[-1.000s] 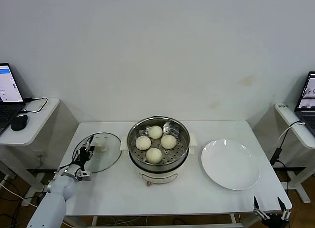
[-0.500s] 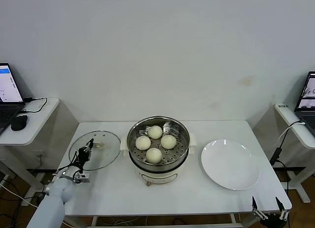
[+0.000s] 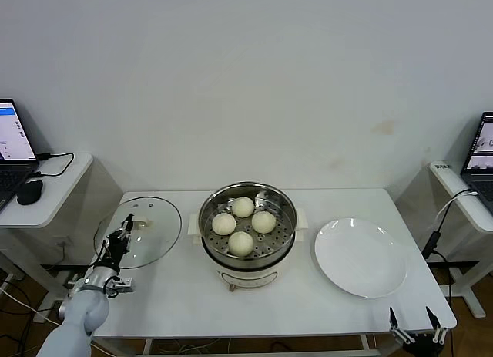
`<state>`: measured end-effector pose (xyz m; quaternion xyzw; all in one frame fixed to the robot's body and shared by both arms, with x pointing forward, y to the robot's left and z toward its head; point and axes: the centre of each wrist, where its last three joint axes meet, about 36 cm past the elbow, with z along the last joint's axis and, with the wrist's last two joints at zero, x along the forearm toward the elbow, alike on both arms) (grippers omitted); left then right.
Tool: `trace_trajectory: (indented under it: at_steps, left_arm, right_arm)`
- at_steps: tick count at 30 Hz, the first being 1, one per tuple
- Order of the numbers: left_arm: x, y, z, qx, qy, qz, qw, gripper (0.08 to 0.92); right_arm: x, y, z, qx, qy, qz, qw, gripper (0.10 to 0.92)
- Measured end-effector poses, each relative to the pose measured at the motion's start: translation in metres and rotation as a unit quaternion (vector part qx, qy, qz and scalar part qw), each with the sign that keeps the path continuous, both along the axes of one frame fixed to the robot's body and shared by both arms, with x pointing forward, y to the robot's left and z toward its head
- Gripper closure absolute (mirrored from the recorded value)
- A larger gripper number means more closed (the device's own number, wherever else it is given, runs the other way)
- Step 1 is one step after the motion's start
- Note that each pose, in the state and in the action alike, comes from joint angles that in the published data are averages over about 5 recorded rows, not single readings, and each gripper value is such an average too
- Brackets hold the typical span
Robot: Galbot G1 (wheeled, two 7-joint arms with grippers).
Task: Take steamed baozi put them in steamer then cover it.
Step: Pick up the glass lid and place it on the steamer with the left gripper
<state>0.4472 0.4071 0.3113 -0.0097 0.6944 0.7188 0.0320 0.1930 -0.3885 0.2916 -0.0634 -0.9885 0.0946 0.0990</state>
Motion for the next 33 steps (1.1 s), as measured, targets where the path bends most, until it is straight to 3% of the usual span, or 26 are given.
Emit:
trace_trajectory:
  at_steps: [10, 20, 33]
  left_arm:
    - [-0.039, -0.037, 0.073, -0.025, -0.003, 0.028, 0.999, 0.877]
    - [-0.060, -0.095, 0.149, -0.072, -0.002, 0.007, 0.997, 0.877]
    - [-0.068, -0.179, 0.168, -0.084, 0.035, -0.030, 0.995, 0.877]
  right_arm:
    - [0.004, 0.010, 0.009, -0.003, -0.007, 0.021, 1.000, 0.200]
    - [0.007, 0.025, 0.014, -0.008, -0.018, 0.035, 0.999, 0.200]
    - [0.012, 0.049, 0.011, -0.022, -0.021, 0.048, 0.998, 0.200]
